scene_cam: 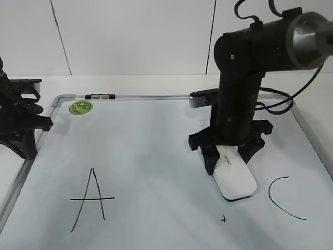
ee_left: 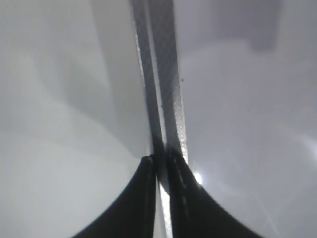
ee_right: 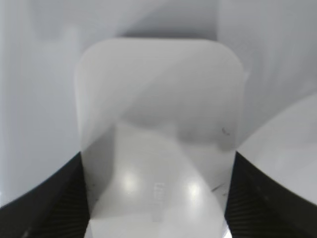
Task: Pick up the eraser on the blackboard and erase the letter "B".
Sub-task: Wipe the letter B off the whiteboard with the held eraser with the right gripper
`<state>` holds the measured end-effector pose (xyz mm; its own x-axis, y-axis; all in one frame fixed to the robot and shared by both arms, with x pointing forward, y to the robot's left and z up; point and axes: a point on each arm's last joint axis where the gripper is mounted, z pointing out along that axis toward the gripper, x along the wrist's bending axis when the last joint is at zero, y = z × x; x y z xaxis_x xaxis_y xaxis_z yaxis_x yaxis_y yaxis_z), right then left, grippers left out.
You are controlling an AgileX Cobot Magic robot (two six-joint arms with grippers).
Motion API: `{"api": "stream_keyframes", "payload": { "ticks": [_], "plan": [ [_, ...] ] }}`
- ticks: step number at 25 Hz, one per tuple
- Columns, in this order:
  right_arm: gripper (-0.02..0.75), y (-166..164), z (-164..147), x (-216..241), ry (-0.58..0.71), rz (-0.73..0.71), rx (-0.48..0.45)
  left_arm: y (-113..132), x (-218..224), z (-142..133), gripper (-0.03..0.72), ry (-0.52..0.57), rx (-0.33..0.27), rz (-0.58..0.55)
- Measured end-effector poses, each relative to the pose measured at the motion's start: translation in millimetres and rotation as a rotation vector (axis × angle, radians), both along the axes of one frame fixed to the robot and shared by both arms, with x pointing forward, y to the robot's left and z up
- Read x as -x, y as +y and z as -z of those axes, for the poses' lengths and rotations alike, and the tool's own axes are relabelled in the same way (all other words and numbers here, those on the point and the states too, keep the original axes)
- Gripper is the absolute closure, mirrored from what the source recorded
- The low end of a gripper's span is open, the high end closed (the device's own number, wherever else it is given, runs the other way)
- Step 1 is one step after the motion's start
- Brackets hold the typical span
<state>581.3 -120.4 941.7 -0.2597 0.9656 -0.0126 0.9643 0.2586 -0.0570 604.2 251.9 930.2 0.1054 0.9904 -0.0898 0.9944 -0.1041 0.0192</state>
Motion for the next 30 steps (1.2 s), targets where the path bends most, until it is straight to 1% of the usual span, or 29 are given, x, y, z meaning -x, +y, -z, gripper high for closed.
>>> {"api": "stream_keyframes", "payload": {
  "ticks": [3,5,10,17,24,27,30],
  "plan": [
    [0.17,-12.3,-2.4,-15.6,-0.025,0.039,-0.003,0.0,0.2,0.0,0.663,0.003,0.0,0.0],
    [0.17,-17.5,-2.5,-22.8,-0.037,0.039,0.015,0.0,0.4,0.0,0.663,0.004,0.0,0.0],
    [0.17,-16.1,-3.7,-23.2,-0.033,0.02,0.011,0.0,0.4,0.0,0.663,0.004,0.0,0.0],
    [0.171,-8.8,-3.1,-18.6,-0.014,-0.017,0.013,0.1,1.0,0.0,0.663,0.011,-0.001,0.001],
    [0.171,2.9,-3.2,-11.6,-0.017,-0.081,0.044,0.3,1.9,0.0,0.663,0.021,-0.003,0.003],
    [0.171,9.4,-5.2,-7.2,-0.016,-0.102,0.038,0.4,2.1,0.0,0.663,0.023,-0.004,0.004],
    [0.171,15.2,-11.4,0.5,-0.009,-0.108,0.009,0.4,2.2,0.0,0.663,0.024,-0.004,0.004]
  ]
}}
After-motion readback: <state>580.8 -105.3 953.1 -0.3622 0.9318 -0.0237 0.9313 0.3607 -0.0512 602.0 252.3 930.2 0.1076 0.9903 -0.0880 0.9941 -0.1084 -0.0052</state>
